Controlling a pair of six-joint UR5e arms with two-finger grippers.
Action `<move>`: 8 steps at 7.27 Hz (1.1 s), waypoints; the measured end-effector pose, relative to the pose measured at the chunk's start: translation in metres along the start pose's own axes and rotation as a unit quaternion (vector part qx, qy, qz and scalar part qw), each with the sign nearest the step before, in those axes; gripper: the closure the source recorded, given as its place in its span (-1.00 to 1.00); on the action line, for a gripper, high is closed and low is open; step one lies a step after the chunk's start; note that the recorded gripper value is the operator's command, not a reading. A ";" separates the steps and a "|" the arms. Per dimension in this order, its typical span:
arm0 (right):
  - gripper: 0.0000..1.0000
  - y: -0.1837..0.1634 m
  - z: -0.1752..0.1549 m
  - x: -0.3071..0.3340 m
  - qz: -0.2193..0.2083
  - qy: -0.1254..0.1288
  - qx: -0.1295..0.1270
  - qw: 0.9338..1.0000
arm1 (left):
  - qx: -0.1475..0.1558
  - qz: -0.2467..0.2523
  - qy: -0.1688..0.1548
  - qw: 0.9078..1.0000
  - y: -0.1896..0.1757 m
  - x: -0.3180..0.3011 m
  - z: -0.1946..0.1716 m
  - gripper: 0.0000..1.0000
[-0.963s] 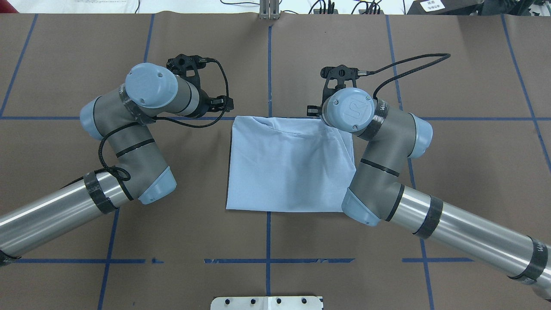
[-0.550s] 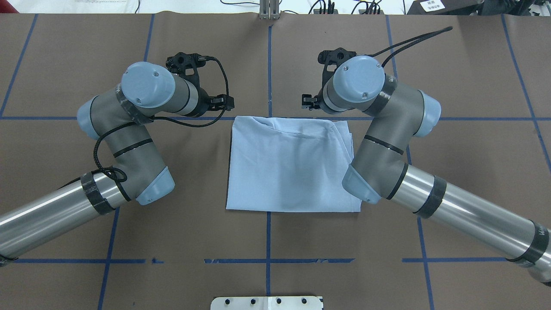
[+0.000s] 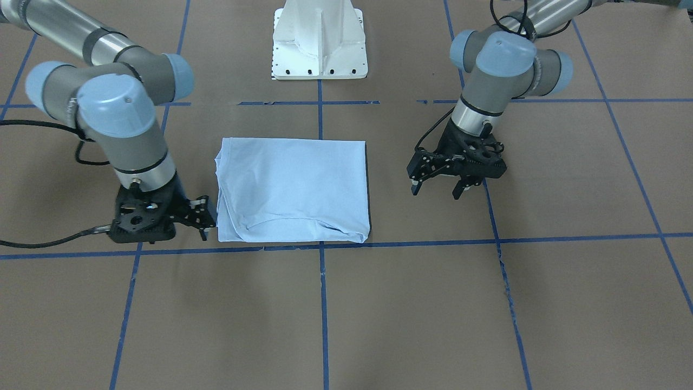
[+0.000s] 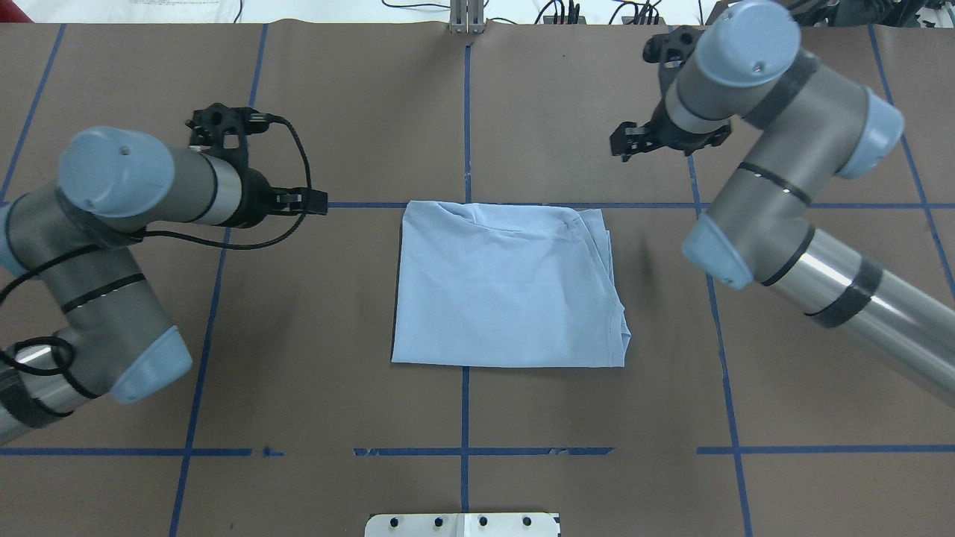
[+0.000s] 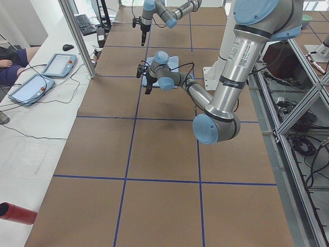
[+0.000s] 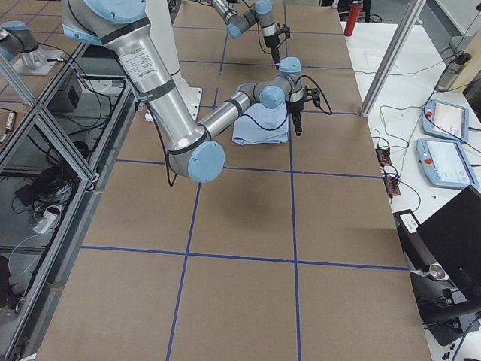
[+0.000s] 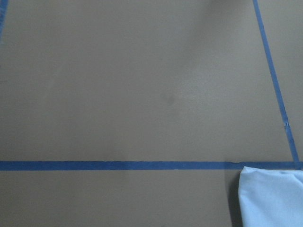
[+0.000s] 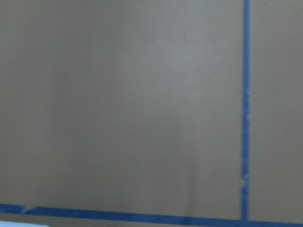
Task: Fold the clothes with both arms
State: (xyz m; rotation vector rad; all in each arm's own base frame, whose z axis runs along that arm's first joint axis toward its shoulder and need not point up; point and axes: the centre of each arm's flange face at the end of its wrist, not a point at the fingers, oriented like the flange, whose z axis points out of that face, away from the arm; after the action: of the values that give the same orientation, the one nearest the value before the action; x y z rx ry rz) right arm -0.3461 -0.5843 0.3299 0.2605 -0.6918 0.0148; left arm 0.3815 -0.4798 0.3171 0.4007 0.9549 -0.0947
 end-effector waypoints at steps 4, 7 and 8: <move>-1.00 0.010 -0.051 0.303 -0.061 -0.030 -0.057 0.996 | -0.006 0.126 -0.056 0.990 -0.047 -0.199 -0.122 -1.00; -1.00 0.047 -0.075 0.415 -0.033 -0.043 -0.072 0.996 | -0.023 0.177 -0.103 0.978 -0.055 -0.357 -0.224 -1.00; -1.00 0.073 -0.065 0.439 -0.029 -0.036 -0.094 0.994 | -0.043 0.172 -0.114 0.978 -0.048 -0.386 -0.235 -1.00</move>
State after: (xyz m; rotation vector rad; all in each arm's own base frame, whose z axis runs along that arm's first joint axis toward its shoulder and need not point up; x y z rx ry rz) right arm 0.0259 -0.5302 0.5760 0.1000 -0.7527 -0.1148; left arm -0.0365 -0.4740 0.4956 0.4587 0.6508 0.2120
